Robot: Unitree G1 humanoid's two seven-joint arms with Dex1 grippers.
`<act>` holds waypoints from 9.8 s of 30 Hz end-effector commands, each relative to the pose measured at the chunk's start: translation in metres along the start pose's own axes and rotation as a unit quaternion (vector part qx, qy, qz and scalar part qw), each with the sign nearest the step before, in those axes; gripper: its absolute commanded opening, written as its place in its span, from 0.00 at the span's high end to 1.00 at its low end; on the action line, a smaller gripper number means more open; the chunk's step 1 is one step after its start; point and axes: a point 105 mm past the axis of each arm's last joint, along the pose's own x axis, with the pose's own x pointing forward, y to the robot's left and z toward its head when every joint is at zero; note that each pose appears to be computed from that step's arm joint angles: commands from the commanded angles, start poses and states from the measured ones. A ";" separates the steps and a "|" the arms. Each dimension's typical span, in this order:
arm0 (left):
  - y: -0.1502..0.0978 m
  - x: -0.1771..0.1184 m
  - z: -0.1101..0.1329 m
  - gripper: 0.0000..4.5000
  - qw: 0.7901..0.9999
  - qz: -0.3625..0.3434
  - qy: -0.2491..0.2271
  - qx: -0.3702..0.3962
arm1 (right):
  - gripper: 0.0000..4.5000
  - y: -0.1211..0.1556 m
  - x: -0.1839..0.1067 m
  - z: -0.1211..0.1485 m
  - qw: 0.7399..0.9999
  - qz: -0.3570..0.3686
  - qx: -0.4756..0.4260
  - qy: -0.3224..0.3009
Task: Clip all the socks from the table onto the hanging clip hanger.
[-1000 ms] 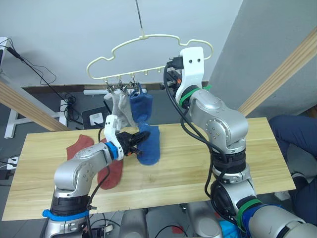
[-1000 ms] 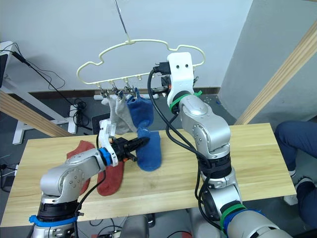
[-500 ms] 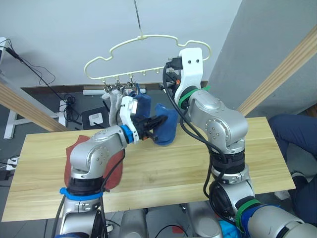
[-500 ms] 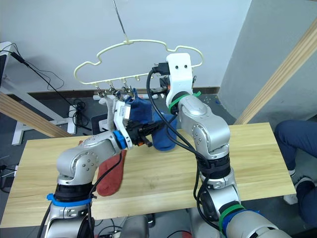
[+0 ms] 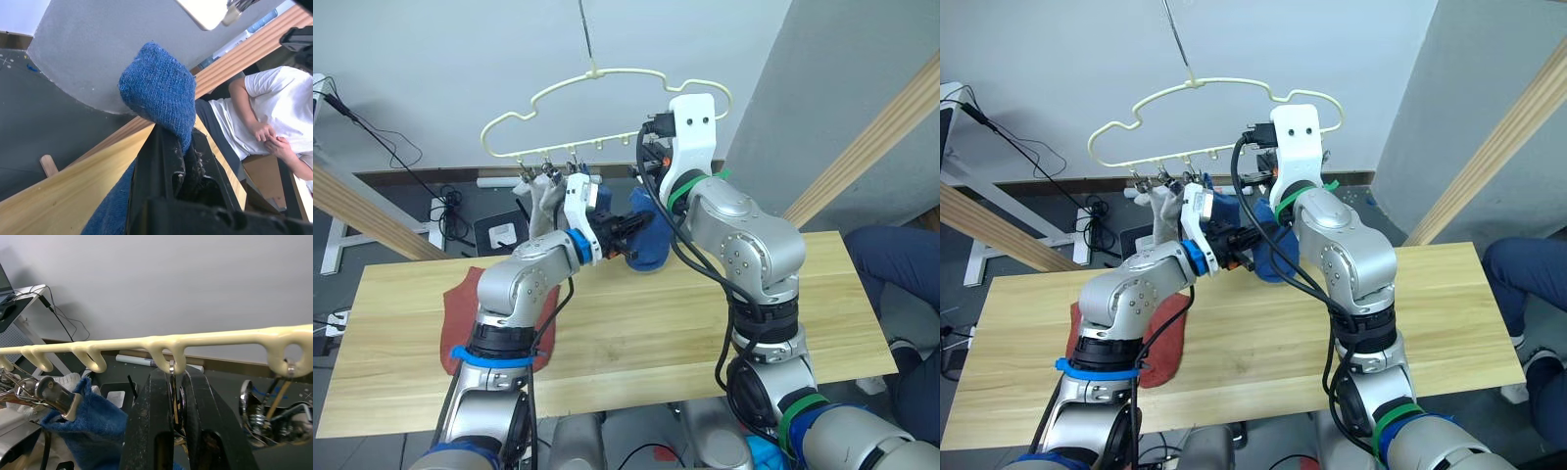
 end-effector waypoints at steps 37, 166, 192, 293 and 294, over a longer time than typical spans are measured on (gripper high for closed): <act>-0.009 0.016 0.032 1.00 0.999 -0.024 -0.044 0.007 | 0.48 0.006 -0.003 0.016 1.000 0.009 0.005 -0.029; -0.051 -0.129 0.080 0.05 0.980 -0.027 -0.019 0.198 | 0.48 -0.035 -0.023 0.014 0.995 -0.063 -0.063 -0.043; -0.052 -0.126 0.081 0.05 0.979 -0.014 -0.026 0.201 | 0.48 -0.037 -0.010 0.025 0.994 -0.077 -0.057 -0.057; 0.109 -0.165 -0.080 0.02 0.920 0.334 0.171 0.116 | 0.97 -0.036 -0.022 0.035 0.994 -0.083 -0.046 -0.045; 0.110 -0.163 -0.082 0.02 0.920 0.331 0.173 0.115 | 0.97 -0.036 -0.022 0.035 0.994 -0.083 -0.046 -0.046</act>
